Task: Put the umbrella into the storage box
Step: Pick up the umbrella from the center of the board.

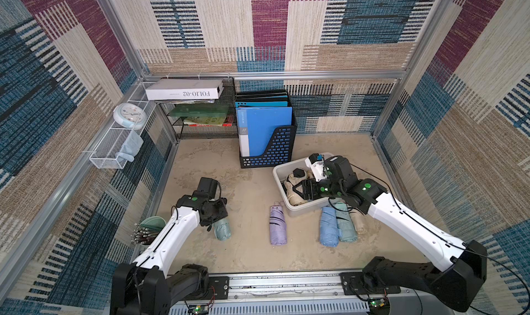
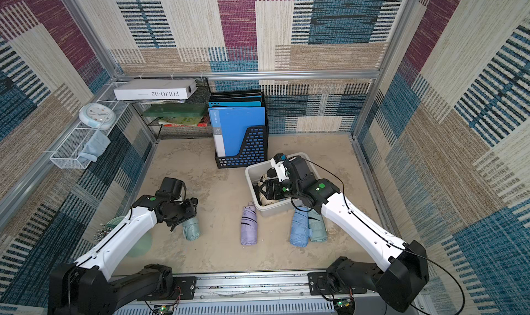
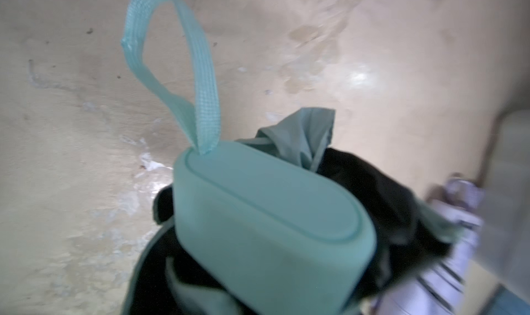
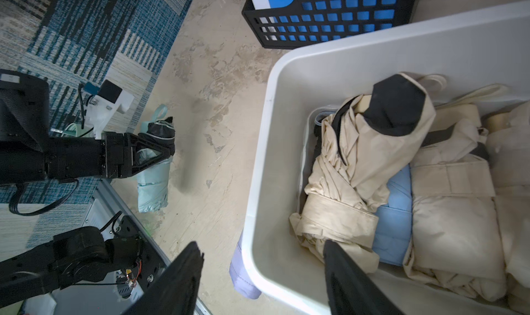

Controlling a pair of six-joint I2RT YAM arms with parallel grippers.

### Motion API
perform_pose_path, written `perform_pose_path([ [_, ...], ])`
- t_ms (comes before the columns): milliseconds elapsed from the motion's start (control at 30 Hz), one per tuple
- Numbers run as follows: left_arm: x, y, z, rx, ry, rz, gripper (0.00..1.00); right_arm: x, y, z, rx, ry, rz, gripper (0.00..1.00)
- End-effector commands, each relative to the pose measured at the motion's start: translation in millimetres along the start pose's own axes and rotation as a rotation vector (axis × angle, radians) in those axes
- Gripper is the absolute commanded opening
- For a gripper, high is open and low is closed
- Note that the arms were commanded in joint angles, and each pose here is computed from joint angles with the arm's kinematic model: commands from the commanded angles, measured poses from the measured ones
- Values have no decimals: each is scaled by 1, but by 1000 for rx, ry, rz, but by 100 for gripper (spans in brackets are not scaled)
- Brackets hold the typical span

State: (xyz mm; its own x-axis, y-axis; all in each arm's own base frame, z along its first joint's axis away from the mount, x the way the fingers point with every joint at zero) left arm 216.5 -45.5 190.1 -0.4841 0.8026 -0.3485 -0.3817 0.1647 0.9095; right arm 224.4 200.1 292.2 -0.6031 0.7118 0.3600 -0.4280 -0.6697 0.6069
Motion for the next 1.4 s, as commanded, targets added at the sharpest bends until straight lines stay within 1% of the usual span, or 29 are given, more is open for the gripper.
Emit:
perform_pose_path([
  [0, -30, 24, 3, 2, 56, -252, 45, 25, 1, 12, -59, 69, 131, 74],
  [100, -51, 43, 6, -36, 78, -425, 45, 53, -5, 15, -71, 137, 187, 77],
  [167, -67, 55, 6, -56, 65, -536, 45, 71, -11, 16, -83, 177, 228, 80],
  [233, -80, 66, 6, -62, 45, -621, 45, 82, -17, 16, -87, 199, 255, 82],
  [300, -94, 76, 3, -58, -3, -724, 45, 89, -20, 17, -87, 208, 304, 84],
  [367, -108, 85, 0, -47, -60, -842, 46, 94, -16, 21, -114, 206, 360, 86],
  [433, -116, 93, -3, -40, -103, -922, 46, 98, -9, 25, -148, 198, 390, 89],
  [533, -126, 103, -6, -39, -159, -1006, 46, 99, 2, 26, -185, 208, 397, 94],
  [567, -130, 107, -9, -14, -192, -1049, 46, 99, 3, 26, -183, 210, 398, 96],
  [633, -136, 114, -13, -8, -239, -1115, 47, 98, 3, 26, -172, 209, 389, 96],
  [700, -139, 115, -14, -11, -245, -1104, 47, 96, 3, 27, -161, 204, 344, 96],
  [767, -140, 112, -14, -14, -235, -1040, 47, 92, 1, 29, -145, 206, 280, 97],
  [800, -139, 109, -12, -35, -213, -980, 47, 90, -2, 30, -127, 210, 237, 97],
  [833, -139, 106, -11, -32, -198, -932, 47, 88, -5, 31, -109, 217, 195, 97],
  [900, -140, 103, -11, -36, -166, -866, 46, 86, -10, 32, -79, 230, 129, 97],
  [967, -143, 102, -11, -52, -142, -830, 46, 87, -16, 33, -62, 239, 98, 97],
  [1033, -146, 102, -12, -73, -116, -796, 45, 89, -21, 34, -57, 241, 88, 97],
  [1133, -149, 101, -13, -91, -92, -746, 45, 93, -27, 36, -62, 240, 110, 96],
  [1267, -156, 100, -15, -105, -72, -730, 45, 99, -39, 33, -44, 231, 152, 95],
  [1367, -159, 97, -15, -99, -65, -713, 45, 101, -46, 30, -33, 227, 155, 94],
])
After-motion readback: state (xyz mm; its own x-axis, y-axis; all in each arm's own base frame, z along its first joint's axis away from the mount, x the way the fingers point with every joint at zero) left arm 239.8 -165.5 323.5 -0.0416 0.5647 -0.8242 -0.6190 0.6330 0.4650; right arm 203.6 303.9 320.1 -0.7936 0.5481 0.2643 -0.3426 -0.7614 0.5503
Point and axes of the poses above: each gripper's point midway between its finger pads, its own y axis back along the fingers, its own x axis along the line the jaws close on, z = x × y, the point moved 9 cm from there along y, back along the fingers, and after that the axes turned 9 degrees about y, right-handed, at the moved point
